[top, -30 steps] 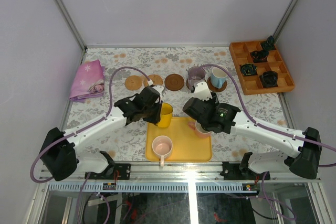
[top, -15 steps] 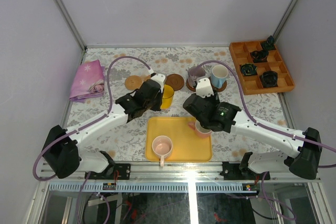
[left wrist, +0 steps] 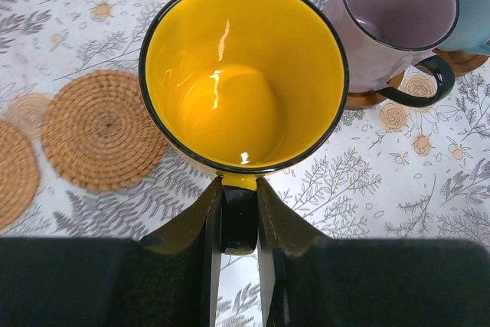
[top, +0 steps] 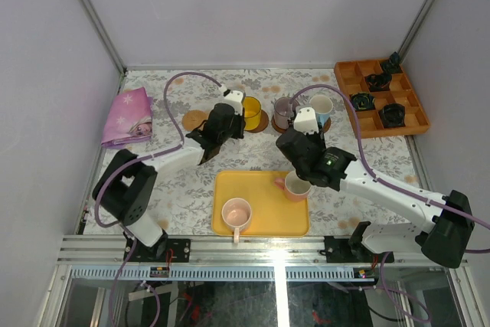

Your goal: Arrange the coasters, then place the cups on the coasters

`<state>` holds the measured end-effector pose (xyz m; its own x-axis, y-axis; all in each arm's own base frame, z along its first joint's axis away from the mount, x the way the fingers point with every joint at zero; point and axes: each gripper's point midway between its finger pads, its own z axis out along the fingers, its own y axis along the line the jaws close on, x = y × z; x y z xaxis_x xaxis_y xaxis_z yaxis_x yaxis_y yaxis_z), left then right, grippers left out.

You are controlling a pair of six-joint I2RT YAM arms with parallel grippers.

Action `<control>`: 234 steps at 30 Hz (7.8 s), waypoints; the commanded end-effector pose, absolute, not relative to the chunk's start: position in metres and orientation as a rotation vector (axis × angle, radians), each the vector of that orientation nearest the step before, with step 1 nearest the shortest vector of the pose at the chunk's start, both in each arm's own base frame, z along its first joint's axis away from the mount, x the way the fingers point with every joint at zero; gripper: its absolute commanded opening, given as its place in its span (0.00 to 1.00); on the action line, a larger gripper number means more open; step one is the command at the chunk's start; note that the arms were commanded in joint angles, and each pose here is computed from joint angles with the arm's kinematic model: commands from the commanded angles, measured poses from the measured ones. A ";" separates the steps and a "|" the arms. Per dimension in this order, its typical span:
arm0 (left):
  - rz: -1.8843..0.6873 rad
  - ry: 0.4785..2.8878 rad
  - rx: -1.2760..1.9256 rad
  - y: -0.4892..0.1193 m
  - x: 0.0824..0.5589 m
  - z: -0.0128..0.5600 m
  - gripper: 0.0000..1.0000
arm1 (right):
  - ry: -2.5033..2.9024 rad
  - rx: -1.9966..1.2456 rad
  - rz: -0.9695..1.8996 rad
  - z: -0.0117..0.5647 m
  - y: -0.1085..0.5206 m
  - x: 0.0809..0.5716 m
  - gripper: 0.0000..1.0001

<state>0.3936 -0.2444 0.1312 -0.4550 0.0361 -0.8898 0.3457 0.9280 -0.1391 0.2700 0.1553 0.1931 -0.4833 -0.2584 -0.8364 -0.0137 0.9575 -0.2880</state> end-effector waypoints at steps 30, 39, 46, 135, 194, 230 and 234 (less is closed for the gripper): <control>-0.422 1.779 0.117 -0.272 0.481 0.152 0.00 | 2.045 -0.197 -0.240 0.206 0.155 0.309 0.50; -0.414 1.830 0.122 -0.277 0.465 0.132 0.00 | 2.050 -0.200 -0.238 0.205 0.155 0.309 0.50; -0.409 1.838 0.134 -0.281 0.464 0.125 0.00 | 2.058 -0.206 -0.239 0.202 0.154 0.307 0.50; -0.423 2.028 0.296 -0.280 0.383 0.138 0.73 | 2.037 -0.128 -0.144 0.212 0.152 0.301 0.52; -1.083 1.634 1.535 -0.383 0.223 0.112 0.76 | 2.166 0.089 -0.119 0.173 0.127 0.265 0.52; -1.260 1.691 1.553 -0.399 0.212 0.085 0.10 | 2.131 0.115 -0.146 0.179 0.124 0.271 0.52; -1.271 1.696 1.550 -0.400 0.212 0.085 0.00 | 2.133 0.116 -0.149 0.177 0.122 0.270 0.52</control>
<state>0.2114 -0.3871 0.0749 -0.2393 0.5116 -0.8252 0.9514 -0.0461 -0.3045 0.2603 0.1263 0.1549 -0.6019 -0.0203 -0.7983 0.0951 0.9907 -0.0969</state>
